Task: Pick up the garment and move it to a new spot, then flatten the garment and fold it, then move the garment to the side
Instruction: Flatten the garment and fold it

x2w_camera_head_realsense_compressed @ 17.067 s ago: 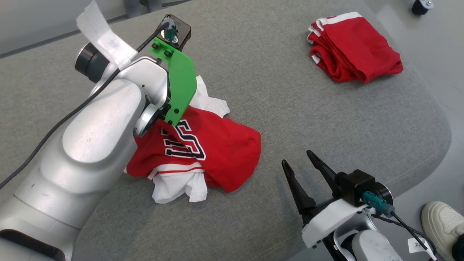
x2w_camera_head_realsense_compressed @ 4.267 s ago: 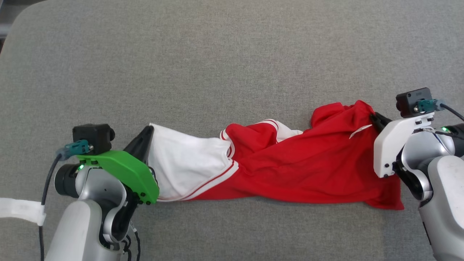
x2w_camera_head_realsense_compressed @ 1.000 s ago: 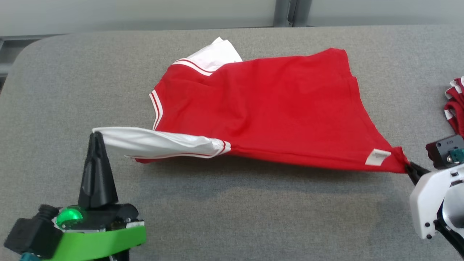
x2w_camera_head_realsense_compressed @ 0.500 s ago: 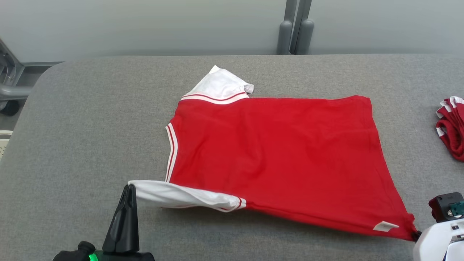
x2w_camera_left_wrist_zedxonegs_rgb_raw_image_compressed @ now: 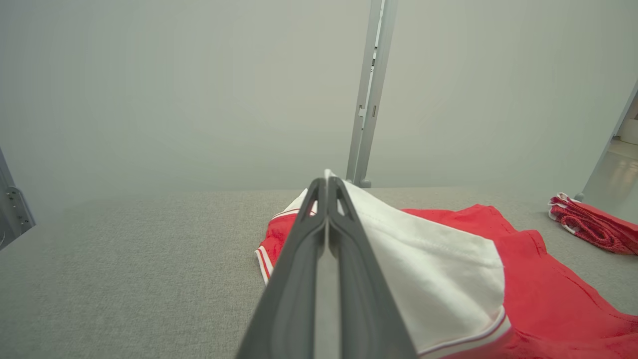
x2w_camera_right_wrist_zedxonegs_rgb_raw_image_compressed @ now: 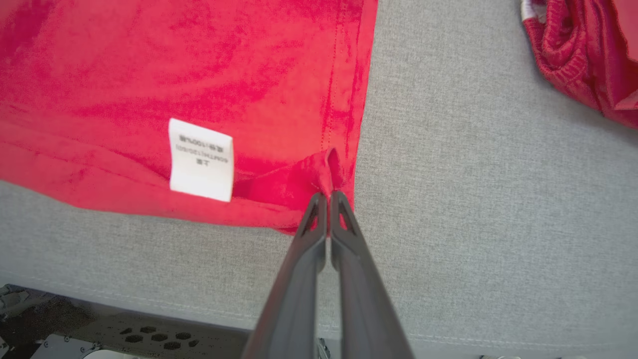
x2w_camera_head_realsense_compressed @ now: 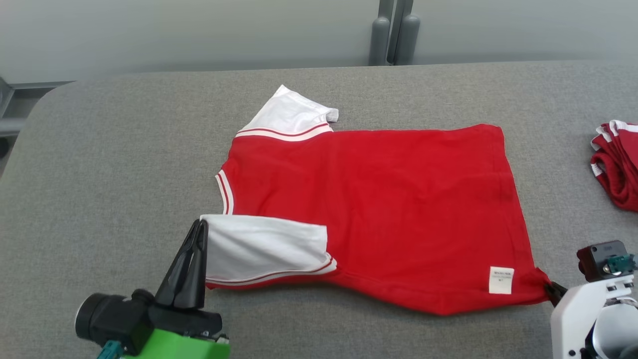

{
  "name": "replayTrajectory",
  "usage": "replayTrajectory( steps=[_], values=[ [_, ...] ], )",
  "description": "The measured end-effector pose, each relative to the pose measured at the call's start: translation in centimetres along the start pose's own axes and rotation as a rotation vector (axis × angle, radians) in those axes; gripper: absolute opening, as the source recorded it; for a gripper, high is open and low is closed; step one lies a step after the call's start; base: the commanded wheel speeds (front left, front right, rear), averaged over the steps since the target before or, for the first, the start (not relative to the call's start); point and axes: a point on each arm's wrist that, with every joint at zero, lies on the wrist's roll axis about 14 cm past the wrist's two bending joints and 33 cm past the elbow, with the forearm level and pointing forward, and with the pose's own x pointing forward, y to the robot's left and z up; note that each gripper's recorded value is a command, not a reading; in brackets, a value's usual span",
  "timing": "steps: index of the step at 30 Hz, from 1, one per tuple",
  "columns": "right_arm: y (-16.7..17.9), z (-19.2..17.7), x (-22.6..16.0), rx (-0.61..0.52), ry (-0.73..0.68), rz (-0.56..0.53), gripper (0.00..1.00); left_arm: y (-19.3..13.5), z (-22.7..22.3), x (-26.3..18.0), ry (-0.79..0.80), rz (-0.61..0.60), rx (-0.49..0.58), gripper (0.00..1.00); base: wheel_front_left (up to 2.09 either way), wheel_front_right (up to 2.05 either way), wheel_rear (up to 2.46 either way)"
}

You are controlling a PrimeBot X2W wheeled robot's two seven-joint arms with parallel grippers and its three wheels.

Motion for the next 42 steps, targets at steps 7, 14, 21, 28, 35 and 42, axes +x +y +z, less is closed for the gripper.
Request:
replayTrajectory(
  steps=[7,14,21,28,35,42],
  values=[
    [-0.3,2.2,1.7,-0.027,-0.026,0.02,0.0,-1.7,-1.2,3.6,0.023,-0.123,0.057,0.0,0.0,0.0,0.0],
    [-1.2,4.6,3.8,-0.043,-0.065,0.013,0.0,-2.1,-1.8,6.6,0.034,-0.171,0.078,0.0,0.0,0.0,0.0],
    [-1.3,4.7,5.6,-0.026,-0.075,0.011,0.0,-2.1,-2.7,8.0,0.055,-0.19,0.087,0.0,0.0,0.0,0.0],
    [-1.4,4.6,6.8,-0.025,-0.083,0.007,0.0,-1.4,-4.0,8.7,0.093,-0.186,0.099,0.0,0.0,0.0,0.0],
    [-1.3,5.3,7.6,-0.056,-0.113,0.008,0.0,-0.5,-6.3,8.8,0.168,-0.188,0.128,0.0,0.0,0.0,0.0],
    [-1.4,5.6,8.4,-0.084,-0.133,0.004,1.0,0.2,-7.6,9.2,0.214,-0.19,0.17,0.86,0.0,0.0,0.0]
  ],
)
